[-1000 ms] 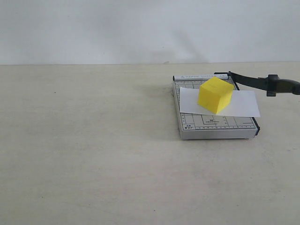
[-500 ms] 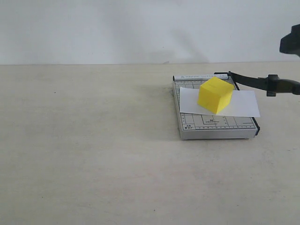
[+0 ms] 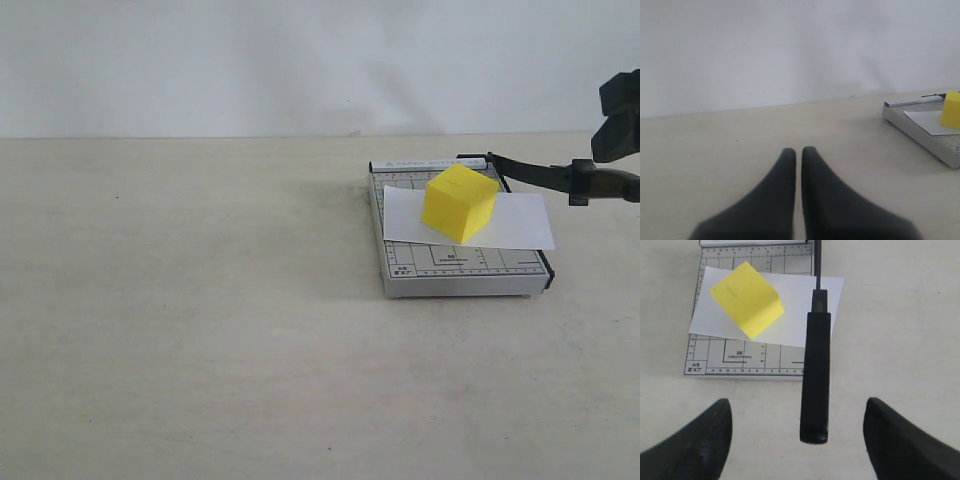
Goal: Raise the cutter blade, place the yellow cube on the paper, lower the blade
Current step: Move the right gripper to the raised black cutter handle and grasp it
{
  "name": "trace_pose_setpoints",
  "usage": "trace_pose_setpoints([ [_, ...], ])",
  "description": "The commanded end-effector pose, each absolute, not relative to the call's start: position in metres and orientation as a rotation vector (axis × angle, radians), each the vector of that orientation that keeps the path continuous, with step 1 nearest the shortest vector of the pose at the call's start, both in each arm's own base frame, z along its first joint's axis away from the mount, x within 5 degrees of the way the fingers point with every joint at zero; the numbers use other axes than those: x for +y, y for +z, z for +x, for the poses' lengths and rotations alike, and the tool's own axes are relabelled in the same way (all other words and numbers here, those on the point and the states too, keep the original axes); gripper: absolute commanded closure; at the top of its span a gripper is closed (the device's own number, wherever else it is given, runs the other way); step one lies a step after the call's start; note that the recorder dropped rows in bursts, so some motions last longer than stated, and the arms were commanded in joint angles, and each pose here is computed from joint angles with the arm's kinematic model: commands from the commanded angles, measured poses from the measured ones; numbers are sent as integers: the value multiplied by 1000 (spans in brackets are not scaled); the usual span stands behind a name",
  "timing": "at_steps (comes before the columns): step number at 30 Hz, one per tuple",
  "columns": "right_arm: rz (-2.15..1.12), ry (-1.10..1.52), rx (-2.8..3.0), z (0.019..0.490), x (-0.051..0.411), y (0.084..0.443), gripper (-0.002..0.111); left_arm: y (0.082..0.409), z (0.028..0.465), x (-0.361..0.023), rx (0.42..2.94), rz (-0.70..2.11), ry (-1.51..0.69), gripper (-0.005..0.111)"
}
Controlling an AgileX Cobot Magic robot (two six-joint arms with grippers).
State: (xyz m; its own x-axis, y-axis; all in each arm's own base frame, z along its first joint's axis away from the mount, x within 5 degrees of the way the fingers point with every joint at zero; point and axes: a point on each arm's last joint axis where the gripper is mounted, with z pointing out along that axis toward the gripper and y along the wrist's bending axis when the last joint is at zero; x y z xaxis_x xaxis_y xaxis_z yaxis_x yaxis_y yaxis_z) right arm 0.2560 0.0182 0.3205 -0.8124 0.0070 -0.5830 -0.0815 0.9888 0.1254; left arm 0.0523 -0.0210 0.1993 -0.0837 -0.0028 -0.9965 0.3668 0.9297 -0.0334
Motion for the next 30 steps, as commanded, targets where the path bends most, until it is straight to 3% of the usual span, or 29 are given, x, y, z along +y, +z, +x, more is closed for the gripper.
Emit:
trace_pose_setpoints([
  [1, -58, 173, 2544, 255, 16, 320, 39, 199, 52, -21, 1630, 277, -317, 102],
  [20, -79, 178, 2657, 274, 17, 292, 40, 199, 52, -21, 1628, 276, -318, 102],
  [30, -93, 169, 2629, 276, 17, 292, 69, 199, 52, -21, 1628, 276, -318, 102],
])
